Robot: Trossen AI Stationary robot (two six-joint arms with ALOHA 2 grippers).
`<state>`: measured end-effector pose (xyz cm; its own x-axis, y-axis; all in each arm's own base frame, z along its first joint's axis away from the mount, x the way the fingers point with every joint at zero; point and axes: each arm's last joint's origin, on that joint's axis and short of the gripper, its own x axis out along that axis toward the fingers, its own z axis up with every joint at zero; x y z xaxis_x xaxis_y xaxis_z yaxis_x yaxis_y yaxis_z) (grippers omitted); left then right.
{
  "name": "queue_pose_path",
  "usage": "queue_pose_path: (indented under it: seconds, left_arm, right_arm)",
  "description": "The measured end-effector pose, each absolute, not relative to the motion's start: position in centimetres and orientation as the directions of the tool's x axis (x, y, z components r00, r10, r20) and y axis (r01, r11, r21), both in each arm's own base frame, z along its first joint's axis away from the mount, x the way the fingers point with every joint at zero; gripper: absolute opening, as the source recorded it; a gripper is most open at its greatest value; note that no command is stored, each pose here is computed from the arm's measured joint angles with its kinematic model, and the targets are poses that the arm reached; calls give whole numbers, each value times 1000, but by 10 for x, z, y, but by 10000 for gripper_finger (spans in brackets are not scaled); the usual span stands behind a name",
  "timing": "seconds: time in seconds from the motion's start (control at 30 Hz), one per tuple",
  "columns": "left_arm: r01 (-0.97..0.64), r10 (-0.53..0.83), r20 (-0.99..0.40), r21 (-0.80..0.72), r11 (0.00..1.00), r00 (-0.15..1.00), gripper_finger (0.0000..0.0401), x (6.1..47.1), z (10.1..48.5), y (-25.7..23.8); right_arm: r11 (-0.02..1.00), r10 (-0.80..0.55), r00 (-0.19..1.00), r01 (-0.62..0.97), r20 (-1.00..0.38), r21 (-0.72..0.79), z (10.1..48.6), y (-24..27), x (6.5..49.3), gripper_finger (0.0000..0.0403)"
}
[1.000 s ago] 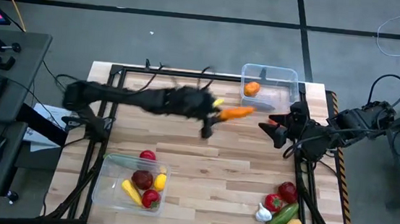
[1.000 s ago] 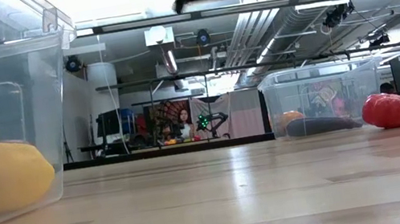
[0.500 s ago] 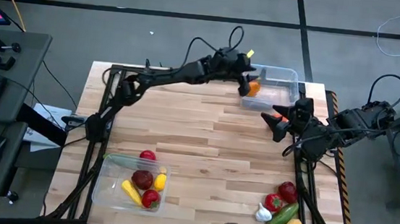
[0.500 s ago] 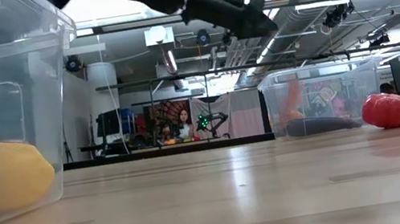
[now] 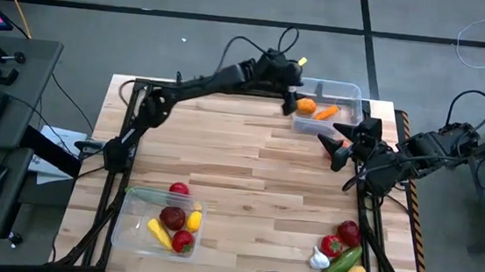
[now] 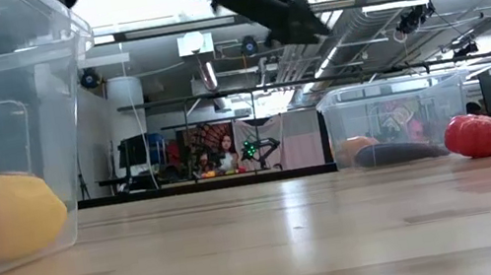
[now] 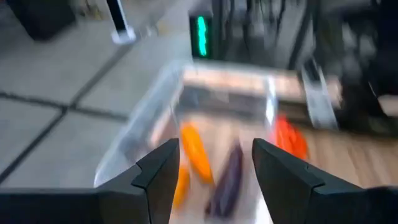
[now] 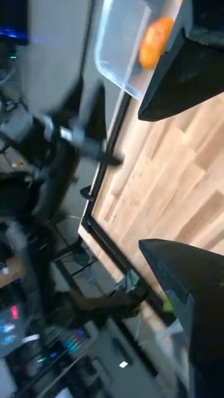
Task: Sort produce into baskets
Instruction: Put the left red tomato into the bottom transparent bin
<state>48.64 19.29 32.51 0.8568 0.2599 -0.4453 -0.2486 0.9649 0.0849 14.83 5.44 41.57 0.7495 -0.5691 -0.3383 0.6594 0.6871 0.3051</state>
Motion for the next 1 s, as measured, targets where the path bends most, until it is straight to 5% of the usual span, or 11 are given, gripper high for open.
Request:
queue_pose_path:
  seconds: [0.2, 0.4, 0.73, 1.0]
  left_arm:
    - [-116, 57, -688, -40, 992, 723, 196, 427, 358, 174]
    - [-85, -37, -677, -147, 985, 735, 196, 387, 378, 148]
    - [-230, 39, -666, -200, 952, 744, 195, 289, 315, 66]
    - [-272, -122, -778, -355, 894, 616, 195, 211, 284, 36]
  right_arm:
    - [690, -629, 720, 691, -292, 217, 417, 53, 149, 316]
    - [672, -633, 699, 709, -333, 213, 413, 48, 158, 316]
    - [683, -583, 668, 711, -463, 166, 393, 53, 194, 316]
    - [634, -561, 638, 741, -528, 222, 377, 52, 225, 316]
